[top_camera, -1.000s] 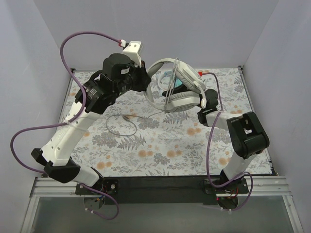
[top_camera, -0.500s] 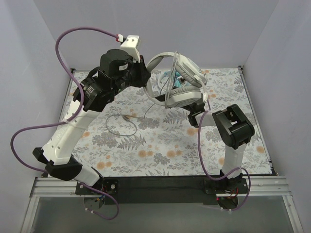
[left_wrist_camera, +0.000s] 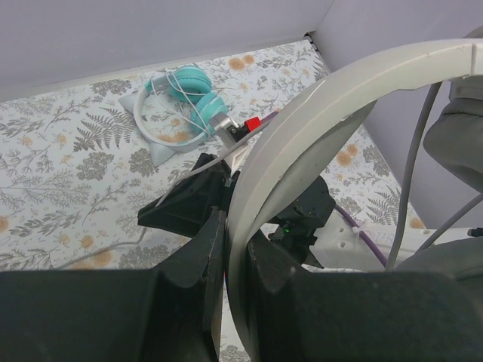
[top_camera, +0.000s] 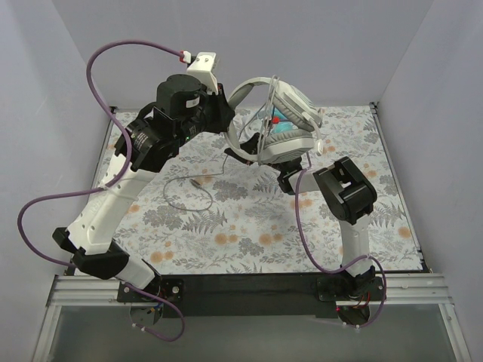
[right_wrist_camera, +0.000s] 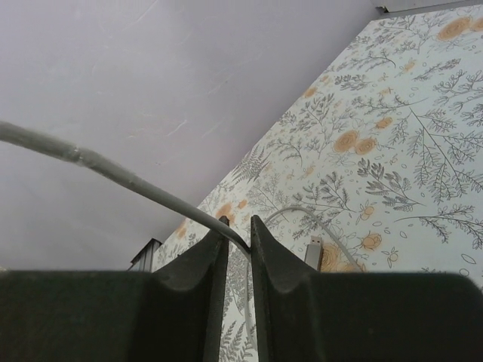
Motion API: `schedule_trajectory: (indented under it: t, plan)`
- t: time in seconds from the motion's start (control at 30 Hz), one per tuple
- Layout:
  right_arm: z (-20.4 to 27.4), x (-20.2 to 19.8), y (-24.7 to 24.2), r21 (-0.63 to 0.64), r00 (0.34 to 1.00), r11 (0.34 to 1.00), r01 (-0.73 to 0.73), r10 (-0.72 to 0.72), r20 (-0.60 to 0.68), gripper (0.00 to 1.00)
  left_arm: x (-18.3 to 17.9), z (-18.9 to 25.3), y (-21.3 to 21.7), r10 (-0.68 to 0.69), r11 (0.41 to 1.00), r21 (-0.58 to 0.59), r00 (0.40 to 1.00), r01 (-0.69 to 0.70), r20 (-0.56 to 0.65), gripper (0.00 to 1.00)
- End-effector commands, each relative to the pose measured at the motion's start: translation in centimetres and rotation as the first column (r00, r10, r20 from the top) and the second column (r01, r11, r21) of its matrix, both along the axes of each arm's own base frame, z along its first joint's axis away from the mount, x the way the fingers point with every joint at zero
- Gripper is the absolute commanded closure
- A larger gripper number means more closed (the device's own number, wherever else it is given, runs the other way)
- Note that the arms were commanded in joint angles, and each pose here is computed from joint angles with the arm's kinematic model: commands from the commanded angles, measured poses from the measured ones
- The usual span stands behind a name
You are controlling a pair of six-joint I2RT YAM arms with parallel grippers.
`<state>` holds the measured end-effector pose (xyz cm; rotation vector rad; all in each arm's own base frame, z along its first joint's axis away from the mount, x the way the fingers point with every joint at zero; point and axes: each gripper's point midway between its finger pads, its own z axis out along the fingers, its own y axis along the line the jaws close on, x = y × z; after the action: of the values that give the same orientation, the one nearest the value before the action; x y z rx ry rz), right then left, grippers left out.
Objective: Wrap the headphones
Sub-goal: Wrap the headphone cable with the right arm
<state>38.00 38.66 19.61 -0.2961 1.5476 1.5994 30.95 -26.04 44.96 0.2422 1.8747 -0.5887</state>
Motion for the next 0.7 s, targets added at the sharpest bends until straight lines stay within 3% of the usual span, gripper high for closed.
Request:
schedule_trajectory:
  t: [0.0, 0.37, 0.67]
  plan:
    - [7.6, -0.9, -0.5, 0.22, 0.956, 0.975, 0.0, -0.065, 0.287, 0.76, -0.6, 5.4, 0.1, 0.014, 0.988, -0.153, 0.994, 0.002, 0.105, 1.0]
    - [6.6, 0.0, 1.3, 0.206, 0.959, 0.978, 0.043, -0.098, 0.268, 0.72, -0.5, 5.6, 0.1, 0.018, 0.988, -0.157, 0.994, -0.001, 0.106, 1.0]
    - [4.7, 0.6, 3.0, 0.191, 0.969, 0.979, 0.073, -0.115, 0.22, 0.75, -0.5, 6.1, 0.3, 0.035, 0.983, -0.183, 0.993, -0.014, 0.112, 1.0]
